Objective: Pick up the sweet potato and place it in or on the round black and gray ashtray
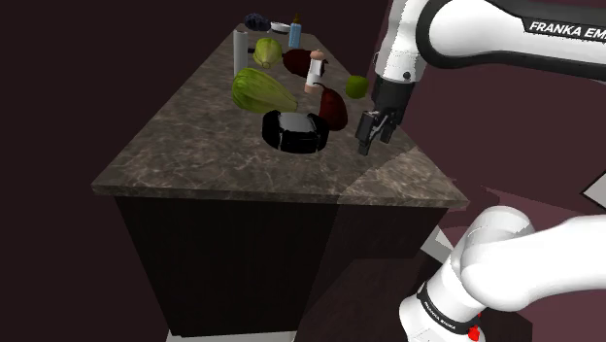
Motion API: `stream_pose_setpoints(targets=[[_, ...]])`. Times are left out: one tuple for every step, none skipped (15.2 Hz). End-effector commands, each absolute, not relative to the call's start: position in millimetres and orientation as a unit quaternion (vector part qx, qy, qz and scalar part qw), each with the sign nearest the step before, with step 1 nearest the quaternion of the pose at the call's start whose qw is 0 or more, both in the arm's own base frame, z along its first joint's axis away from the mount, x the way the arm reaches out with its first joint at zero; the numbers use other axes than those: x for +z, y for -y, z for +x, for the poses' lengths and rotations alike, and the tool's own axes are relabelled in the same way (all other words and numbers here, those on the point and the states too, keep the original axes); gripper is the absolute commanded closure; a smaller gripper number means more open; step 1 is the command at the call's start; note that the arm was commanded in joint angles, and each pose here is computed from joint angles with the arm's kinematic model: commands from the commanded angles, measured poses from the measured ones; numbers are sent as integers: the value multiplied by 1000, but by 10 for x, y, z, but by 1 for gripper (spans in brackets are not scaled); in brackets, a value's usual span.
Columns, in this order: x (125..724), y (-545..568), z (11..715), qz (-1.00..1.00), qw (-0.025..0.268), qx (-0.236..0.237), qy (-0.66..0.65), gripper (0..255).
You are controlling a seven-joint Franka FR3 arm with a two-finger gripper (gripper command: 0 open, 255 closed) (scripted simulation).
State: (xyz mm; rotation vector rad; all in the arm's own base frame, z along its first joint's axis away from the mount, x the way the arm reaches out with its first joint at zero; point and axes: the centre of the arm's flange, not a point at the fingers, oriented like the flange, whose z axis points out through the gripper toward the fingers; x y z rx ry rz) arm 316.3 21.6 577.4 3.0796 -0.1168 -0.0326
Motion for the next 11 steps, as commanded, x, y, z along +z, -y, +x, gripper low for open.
stream_pose_setpoints(targets=[[5774, -216, 3163, 999, 30, -11, 38, 0], [5786, -121, 3252, 999, 29, -10, 30, 0], [5799, -27, 3343, 999, 28, -9, 23, 0], [5811, 66, 3435, 999, 27, -8, 16, 0], [5823, 157, 3528, 1000, 26, -7, 8, 0], [5836, 247, 3623, 1000, 25, -6, 1, 0], [5848, 336, 3719, 1000, 24, -5, -7, 0], [5860, 423, 3817, 1000, 23, -4, -14, 0], [5872, 509, 3915, 1000, 23, -3, -22, 0], [5885, 593, 4015, 999, 22, -2, -29, 0], [5897, 676, 4116, 999, 21, -1, -37, 0]])
